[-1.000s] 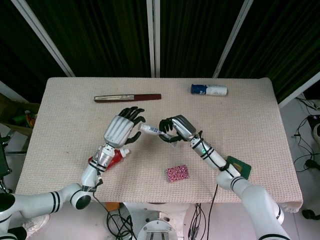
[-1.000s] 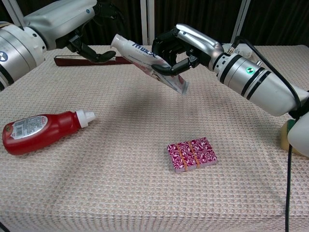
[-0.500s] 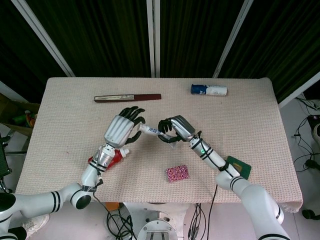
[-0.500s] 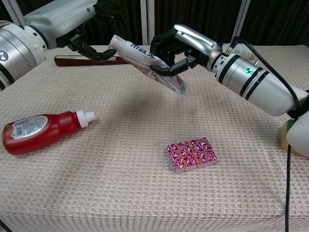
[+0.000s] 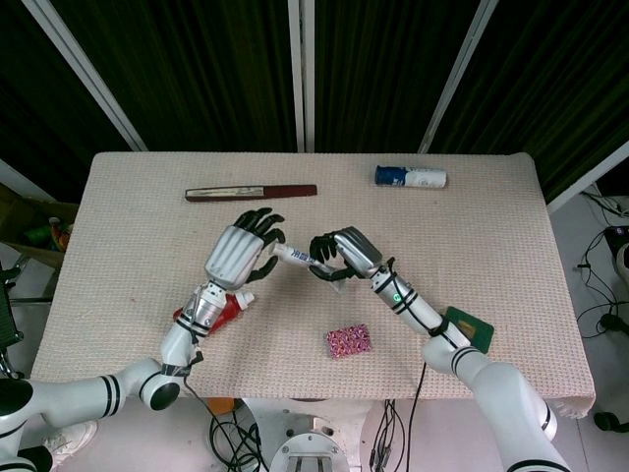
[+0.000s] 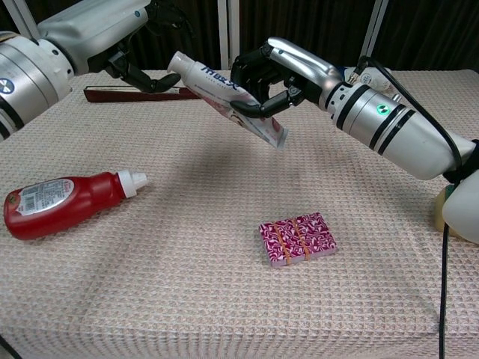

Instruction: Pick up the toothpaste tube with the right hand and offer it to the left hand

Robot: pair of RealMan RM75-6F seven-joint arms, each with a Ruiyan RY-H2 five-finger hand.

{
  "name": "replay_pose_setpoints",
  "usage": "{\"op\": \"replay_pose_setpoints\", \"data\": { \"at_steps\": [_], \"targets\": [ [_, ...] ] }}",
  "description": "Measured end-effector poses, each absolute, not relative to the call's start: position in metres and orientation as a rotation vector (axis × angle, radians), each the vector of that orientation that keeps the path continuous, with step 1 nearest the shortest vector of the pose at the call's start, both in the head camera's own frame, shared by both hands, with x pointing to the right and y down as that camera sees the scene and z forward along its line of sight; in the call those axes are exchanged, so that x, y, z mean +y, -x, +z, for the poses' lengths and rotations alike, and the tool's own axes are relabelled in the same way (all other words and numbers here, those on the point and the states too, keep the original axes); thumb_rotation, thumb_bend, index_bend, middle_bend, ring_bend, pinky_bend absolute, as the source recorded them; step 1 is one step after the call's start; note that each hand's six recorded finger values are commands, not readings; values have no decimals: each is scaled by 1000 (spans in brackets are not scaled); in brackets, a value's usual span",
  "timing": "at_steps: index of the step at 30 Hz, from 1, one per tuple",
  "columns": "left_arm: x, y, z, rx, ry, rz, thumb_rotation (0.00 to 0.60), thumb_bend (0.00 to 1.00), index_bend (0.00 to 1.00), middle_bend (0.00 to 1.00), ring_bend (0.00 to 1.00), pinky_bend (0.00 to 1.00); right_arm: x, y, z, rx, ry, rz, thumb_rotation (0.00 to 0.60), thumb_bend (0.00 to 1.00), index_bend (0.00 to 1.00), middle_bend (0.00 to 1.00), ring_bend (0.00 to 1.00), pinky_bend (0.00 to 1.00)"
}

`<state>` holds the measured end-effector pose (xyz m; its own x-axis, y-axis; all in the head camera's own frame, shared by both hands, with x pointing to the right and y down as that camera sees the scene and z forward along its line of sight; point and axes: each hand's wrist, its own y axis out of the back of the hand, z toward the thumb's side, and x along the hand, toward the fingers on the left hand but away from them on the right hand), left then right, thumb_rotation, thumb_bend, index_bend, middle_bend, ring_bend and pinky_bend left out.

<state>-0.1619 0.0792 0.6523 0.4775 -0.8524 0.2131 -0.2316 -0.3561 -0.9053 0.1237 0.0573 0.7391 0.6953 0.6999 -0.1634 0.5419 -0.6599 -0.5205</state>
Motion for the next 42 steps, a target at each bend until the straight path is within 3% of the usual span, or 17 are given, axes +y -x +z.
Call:
{"op": "replay_pose_setpoints", "data": {
  "at_steps": [13,42],
  "targets": [
    [79,166,651,886,1820,-886,589,532,540,265,155,231,58,-123,740,-911,2454,506,600,785,974,827,618,693],
    [84,168,648,741,1754,-874,588,554,552,268,154,231,60,-127,736,-822,2422,523,600,785,979,830,618,693]
  ]
}}
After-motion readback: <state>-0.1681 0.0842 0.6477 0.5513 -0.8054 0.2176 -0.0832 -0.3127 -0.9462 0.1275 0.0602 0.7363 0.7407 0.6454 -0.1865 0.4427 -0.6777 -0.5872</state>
